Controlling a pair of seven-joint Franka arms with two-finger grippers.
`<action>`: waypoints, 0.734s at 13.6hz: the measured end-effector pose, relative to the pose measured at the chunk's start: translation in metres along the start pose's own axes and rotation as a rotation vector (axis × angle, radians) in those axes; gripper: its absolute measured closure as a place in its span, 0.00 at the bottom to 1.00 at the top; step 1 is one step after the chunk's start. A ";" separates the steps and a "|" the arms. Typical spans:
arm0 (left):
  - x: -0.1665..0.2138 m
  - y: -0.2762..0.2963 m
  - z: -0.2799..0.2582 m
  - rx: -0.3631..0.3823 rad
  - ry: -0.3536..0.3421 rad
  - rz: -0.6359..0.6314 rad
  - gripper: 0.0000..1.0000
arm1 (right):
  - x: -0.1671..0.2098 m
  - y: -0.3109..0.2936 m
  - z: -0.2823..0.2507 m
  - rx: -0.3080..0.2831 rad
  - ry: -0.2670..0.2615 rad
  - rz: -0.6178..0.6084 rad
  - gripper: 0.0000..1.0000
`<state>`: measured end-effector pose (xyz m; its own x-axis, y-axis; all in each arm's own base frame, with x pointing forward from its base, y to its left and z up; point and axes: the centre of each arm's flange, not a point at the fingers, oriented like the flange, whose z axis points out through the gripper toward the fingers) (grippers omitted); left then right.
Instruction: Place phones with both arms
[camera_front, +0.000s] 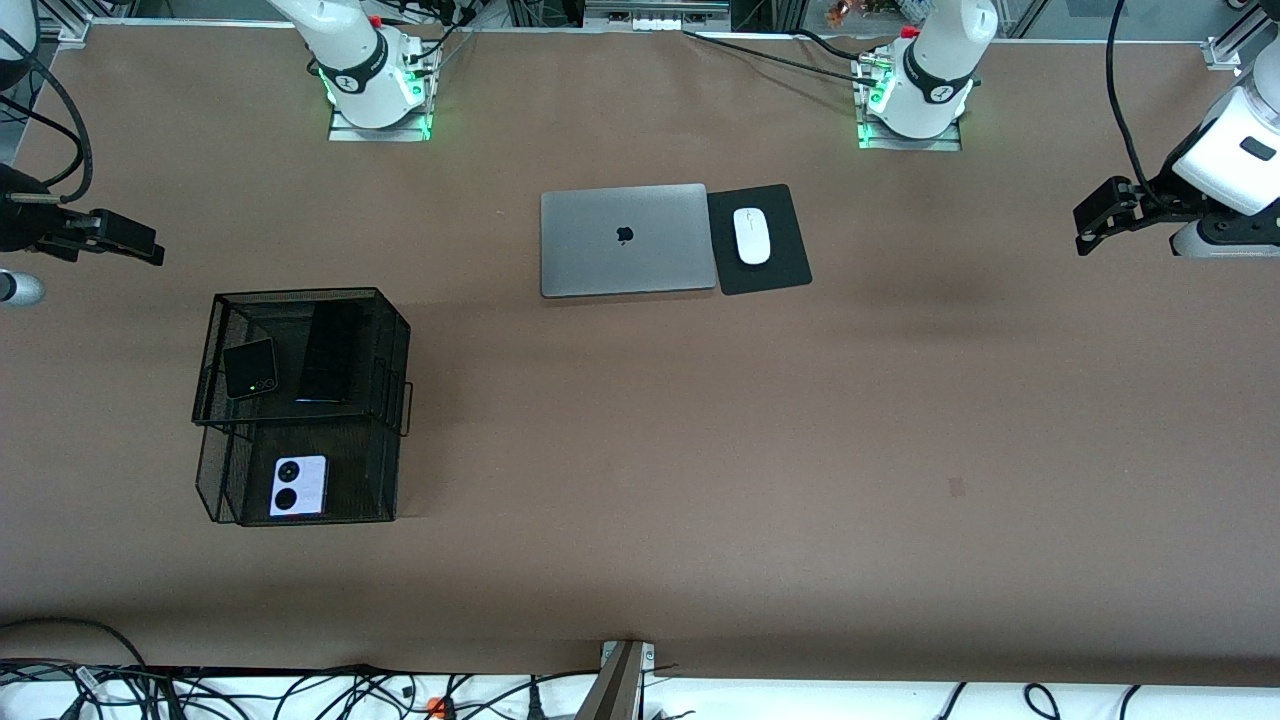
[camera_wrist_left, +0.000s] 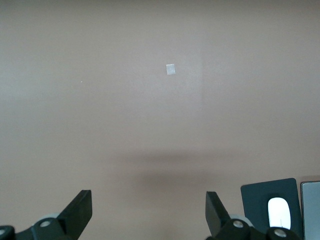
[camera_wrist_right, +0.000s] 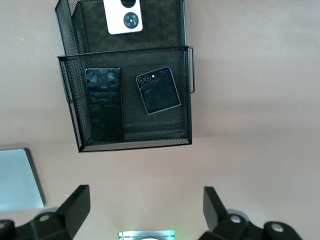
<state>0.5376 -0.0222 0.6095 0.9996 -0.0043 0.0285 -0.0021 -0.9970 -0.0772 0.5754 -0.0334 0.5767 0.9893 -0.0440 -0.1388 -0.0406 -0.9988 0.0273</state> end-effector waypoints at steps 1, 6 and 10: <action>0.000 0.000 0.000 0.000 0.000 0.000 0.00 | 0.000 -0.002 0.000 -0.001 0.001 0.004 0.00; 0.000 0.000 0.000 0.000 0.000 0.000 0.00 | 0.003 -0.003 -0.002 -0.002 0.028 0.006 0.00; 0.000 0.000 0.000 0.000 0.000 0.000 0.00 | 0.006 0.000 -0.002 -0.001 0.053 0.009 0.00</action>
<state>0.5376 -0.0222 0.6095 0.9996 -0.0044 0.0284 -0.0021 -0.9970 -0.0772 0.5818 -0.0334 0.5782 0.9949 -0.0521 -0.0861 -0.0497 -0.9983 0.0297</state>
